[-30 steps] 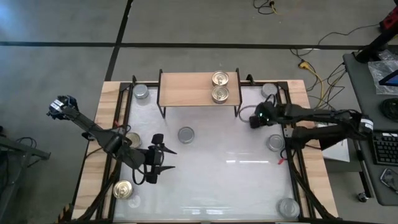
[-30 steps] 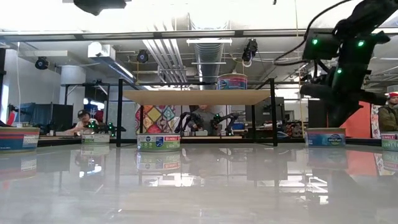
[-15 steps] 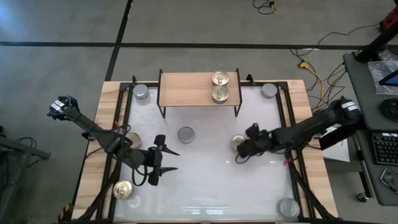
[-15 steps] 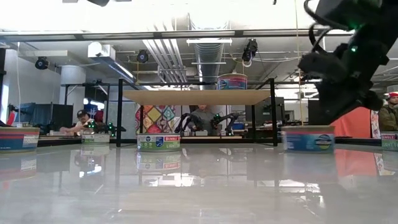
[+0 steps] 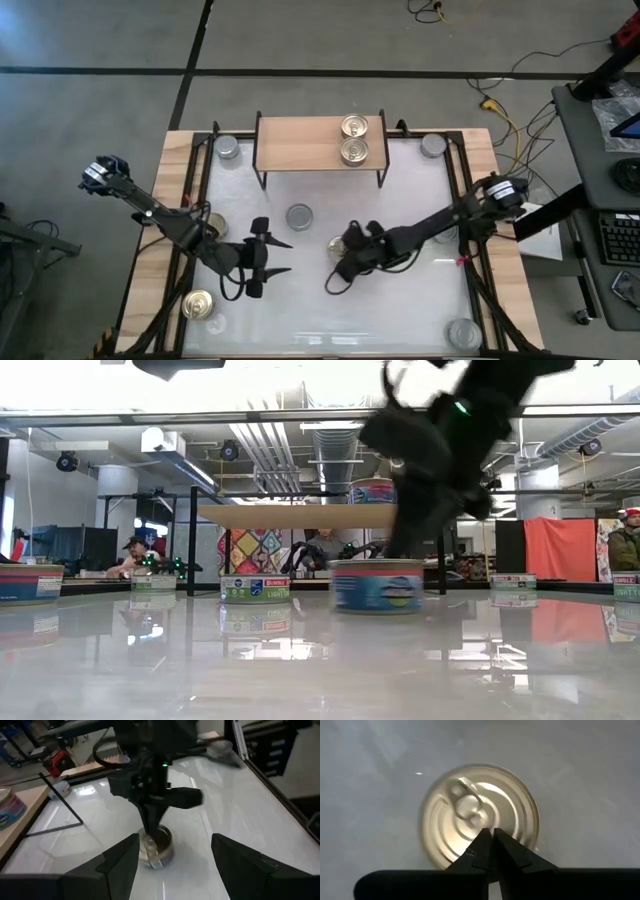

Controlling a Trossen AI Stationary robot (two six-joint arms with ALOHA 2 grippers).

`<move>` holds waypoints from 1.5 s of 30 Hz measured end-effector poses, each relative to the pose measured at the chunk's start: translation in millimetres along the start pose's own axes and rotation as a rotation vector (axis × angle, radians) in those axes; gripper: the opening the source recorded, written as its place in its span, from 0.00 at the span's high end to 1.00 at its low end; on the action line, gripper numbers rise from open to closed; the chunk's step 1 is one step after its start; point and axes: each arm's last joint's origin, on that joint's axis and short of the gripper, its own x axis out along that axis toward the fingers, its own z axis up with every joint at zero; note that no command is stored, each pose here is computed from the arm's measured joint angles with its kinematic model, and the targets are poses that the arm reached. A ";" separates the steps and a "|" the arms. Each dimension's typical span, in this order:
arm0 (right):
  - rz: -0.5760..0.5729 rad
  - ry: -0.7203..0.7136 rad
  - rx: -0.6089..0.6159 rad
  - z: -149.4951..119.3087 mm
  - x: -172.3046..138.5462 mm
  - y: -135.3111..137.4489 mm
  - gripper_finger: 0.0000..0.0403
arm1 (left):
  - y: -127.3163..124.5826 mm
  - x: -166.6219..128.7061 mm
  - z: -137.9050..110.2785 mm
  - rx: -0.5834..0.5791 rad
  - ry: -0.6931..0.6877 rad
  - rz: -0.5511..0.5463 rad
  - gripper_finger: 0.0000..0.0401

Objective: Stack canned seafood by type on shelf
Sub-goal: Stack the blue-pink tuna can on top of the other blue-pink tuna can on the shelf

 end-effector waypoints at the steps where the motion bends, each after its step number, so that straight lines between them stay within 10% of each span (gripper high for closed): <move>1: 0.022 -0.023 -0.024 7.2 -5.0 5.1 0.94 | -0.4 0.8 -0.6 -0.009 0.000 0.004 0.42; 14: 0.067 -0.104 -0.426 -14.2 -60.8 -6.8 0.47 | -28.7 43.7 -32.1 -0.080 0.086 0.006 0.42; 26: 0.233 -0.191 -0.426 -64.7 -52.7 -68.1 0.07 | -32.7 77.4 -57.6 -0.222 0.126 0.138 0.37; 45: 0.375 -0.361 -0.481 -92.9 -18.0 -108.8 0.01 | -32.1 110.0 -88.3 -0.366 0.182 0.202 0.30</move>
